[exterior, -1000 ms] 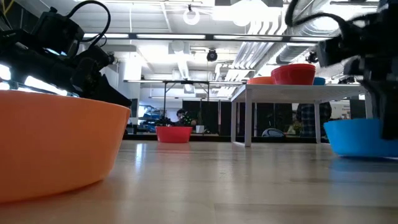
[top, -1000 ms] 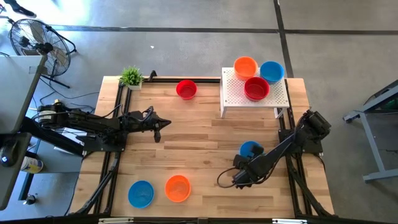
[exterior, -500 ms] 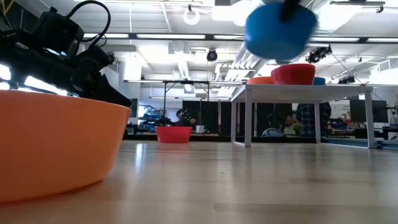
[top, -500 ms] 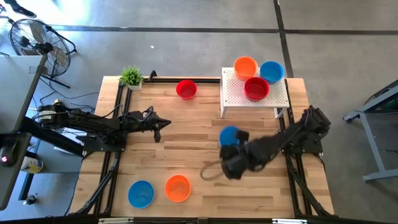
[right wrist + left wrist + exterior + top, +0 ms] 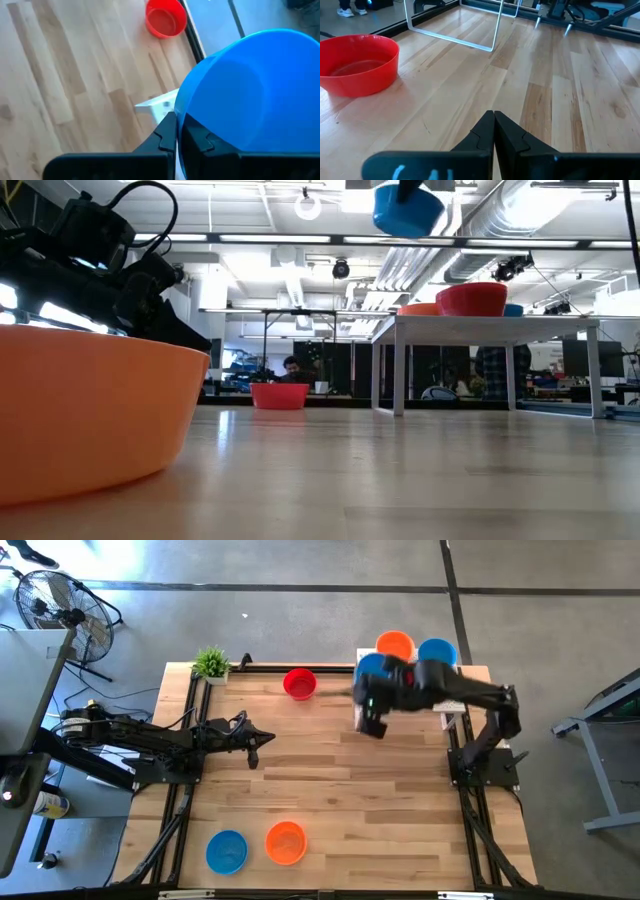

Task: Pick & Place Mini bowls
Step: Stack the blue bowl on top of the blue bowl on the shelf

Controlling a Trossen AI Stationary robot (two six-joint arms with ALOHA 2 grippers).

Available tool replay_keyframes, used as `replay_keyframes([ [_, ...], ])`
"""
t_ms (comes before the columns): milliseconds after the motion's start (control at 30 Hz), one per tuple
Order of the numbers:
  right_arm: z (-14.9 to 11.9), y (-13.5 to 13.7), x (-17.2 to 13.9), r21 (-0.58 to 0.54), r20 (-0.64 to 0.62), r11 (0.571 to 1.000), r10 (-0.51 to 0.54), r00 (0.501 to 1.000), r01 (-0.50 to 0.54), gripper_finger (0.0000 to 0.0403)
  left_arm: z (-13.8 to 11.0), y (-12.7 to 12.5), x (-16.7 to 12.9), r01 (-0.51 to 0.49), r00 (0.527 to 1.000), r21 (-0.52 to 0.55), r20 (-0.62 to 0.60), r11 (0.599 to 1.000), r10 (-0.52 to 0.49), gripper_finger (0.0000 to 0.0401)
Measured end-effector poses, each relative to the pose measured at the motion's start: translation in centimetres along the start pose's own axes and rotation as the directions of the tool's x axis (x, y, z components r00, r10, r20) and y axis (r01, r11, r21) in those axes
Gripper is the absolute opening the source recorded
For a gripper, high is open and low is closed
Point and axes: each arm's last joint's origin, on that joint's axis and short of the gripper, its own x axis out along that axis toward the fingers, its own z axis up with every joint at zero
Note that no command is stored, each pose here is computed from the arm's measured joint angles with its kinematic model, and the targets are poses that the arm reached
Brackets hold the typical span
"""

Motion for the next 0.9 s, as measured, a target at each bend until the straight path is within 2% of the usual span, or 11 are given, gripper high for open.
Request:
replay_keyframes([
  [233, -0.9, -7.4, 2.1, 0.070, -0.089, 0.997, -0.016, 0.996, 0.022, 0.0004, 0.0, 0.0, 0.0, 0.000, 1.000, 0.000, -0.001, 1.000, 0.000, 0.0001],
  [333, -2.7, -10.3, 2.2, 0.125, -0.130, 0.990, -0.047, 0.990, 0.063, 0.0002, 0.0, 0.0, 0.0, 0.000, 1.000, 0.000, -0.001, 1.000, 0.000, 0.0001],
  [467, -6.3, -13.7, 1.6, 0.232, -0.184, 0.964, -0.090, 0.979, 0.132, 0.0004, 0.0, 0.0, 0.0, 0.001, 1.000, 0.000, -0.001, 1.000, -0.001, 0.0001],
  [567, -9.2, -15.2, 2.1, 0.285, -0.265, 0.939, -0.116, 0.957, 0.193, 0.0003, 0.0, 0.0, 0.0, 0.000, 1.000, 0.000, -0.001, 1.000, 0.000, 0.0001],
  [667, -11.5, -15.9, 3.9, 0.278, -0.330, 0.936, -0.118, 0.937, 0.216, 0.0003, 0.0, 0.0, 0.0, 0.000, 1.000, 0.000, 0.000, 1.000, 0.000, 0.0001],
  [900, -13.3, -17.4, 7.2, 0.263, -0.307, 0.946, -0.104, 0.946, 0.190, 0.0003, 0.0, 0.0, 0.0, 0.000, 1.000, 0.000, 0.000, 1.000, 0.000, 0.0001],
])
